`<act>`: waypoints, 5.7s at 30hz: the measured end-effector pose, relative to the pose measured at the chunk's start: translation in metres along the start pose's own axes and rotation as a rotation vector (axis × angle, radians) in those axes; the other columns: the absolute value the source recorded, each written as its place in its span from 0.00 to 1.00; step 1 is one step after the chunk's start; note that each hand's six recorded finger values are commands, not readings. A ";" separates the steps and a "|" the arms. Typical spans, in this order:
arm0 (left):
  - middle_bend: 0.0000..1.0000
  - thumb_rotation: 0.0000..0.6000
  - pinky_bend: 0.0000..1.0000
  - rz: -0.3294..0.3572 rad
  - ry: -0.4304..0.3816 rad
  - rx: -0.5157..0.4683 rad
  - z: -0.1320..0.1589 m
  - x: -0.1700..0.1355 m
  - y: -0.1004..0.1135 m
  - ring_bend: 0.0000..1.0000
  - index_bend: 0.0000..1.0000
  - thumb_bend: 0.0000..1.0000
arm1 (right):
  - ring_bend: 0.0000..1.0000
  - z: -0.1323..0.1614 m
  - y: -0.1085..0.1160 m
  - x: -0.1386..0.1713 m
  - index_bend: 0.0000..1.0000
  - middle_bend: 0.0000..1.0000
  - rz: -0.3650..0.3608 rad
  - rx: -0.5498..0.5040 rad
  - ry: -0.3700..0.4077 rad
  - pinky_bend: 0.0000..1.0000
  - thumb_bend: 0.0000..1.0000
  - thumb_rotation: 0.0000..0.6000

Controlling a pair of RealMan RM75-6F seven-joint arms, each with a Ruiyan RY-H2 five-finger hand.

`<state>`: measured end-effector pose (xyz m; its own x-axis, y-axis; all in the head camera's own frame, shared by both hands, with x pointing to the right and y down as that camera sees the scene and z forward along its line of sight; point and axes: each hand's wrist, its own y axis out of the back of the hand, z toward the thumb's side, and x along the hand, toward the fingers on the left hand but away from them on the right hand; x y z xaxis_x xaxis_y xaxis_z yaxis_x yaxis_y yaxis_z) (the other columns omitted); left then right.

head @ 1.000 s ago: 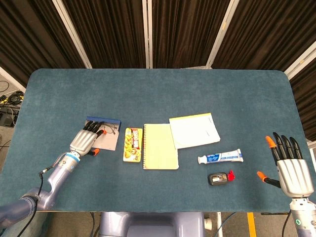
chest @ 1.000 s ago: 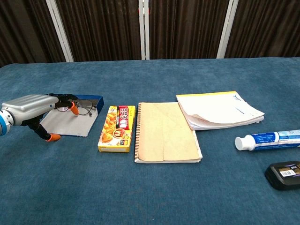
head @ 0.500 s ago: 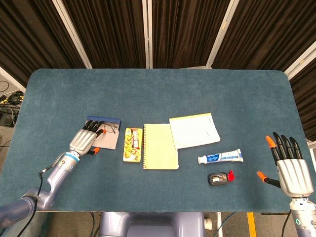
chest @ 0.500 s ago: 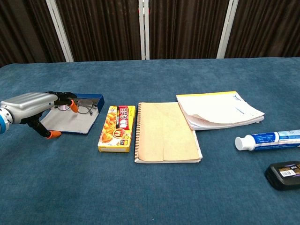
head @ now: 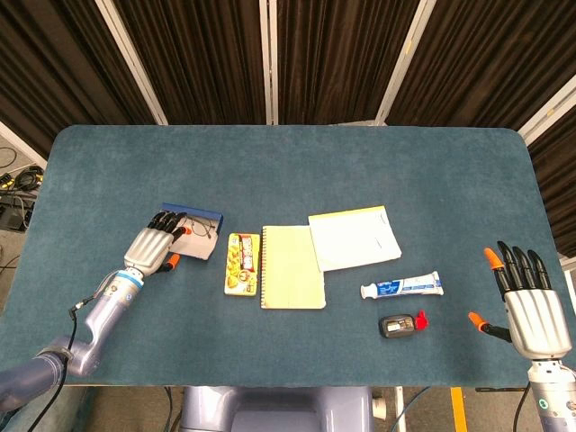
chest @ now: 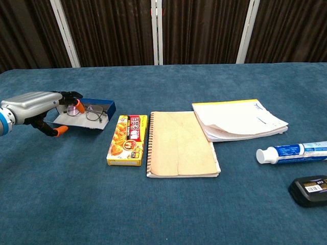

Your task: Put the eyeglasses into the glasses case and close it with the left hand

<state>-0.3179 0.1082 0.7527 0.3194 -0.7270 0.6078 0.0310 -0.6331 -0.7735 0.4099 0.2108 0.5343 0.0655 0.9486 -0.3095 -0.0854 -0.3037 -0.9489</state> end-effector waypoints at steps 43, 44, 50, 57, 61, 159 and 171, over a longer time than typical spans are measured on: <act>0.00 1.00 0.00 -0.002 -0.006 0.033 -0.008 -0.041 0.038 0.00 0.74 0.51 | 0.00 0.002 0.000 0.001 0.00 0.00 0.005 -0.011 0.010 0.00 0.00 1.00; 0.00 1.00 0.00 -0.011 -0.002 0.039 -0.009 -0.044 0.039 0.00 0.74 0.51 | 0.00 0.002 -0.001 0.001 0.00 0.00 0.006 -0.011 0.010 0.00 0.00 1.00; 0.00 1.00 0.00 -0.089 0.020 0.042 -0.007 -0.056 0.033 0.00 0.74 0.51 | 0.00 0.002 -0.002 0.000 0.00 0.00 0.010 -0.009 0.010 0.00 0.00 1.00; 0.00 1.00 0.00 -0.139 0.028 0.025 0.000 -0.050 0.019 0.00 0.74 0.51 | 0.00 0.002 -0.003 -0.001 0.00 0.00 0.012 -0.009 0.008 0.00 0.00 1.00; 0.00 1.00 0.00 -0.142 0.036 0.020 0.001 -0.044 0.017 0.00 0.74 0.51 | 0.00 0.002 -0.003 -0.001 0.00 0.00 0.012 -0.009 0.009 0.00 0.00 1.00; 0.15 1.00 0.13 -0.157 -0.001 0.025 0.010 -0.011 0.005 0.08 0.34 0.13 | 0.00 0.000 -0.004 -0.001 0.00 0.00 0.020 -0.011 -0.001 0.00 0.00 1.00; 0.00 1.00 0.00 -0.098 0.016 -0.004 0.003 -0.027 0.028 0.00 0.00 0.00 | 0.00 0.002 0.000 0.001 0.00 0.00 0.010 -0.027 0.011 0.00 0.00 1.00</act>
<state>-0.3233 0.1109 0.7136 0.2994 -0.6657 0.6835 0.0575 -0.7025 -0.7094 0.4080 0.2118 0.5344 0.0754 0.9445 -0.3196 -0.0596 -0.3157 -0.9470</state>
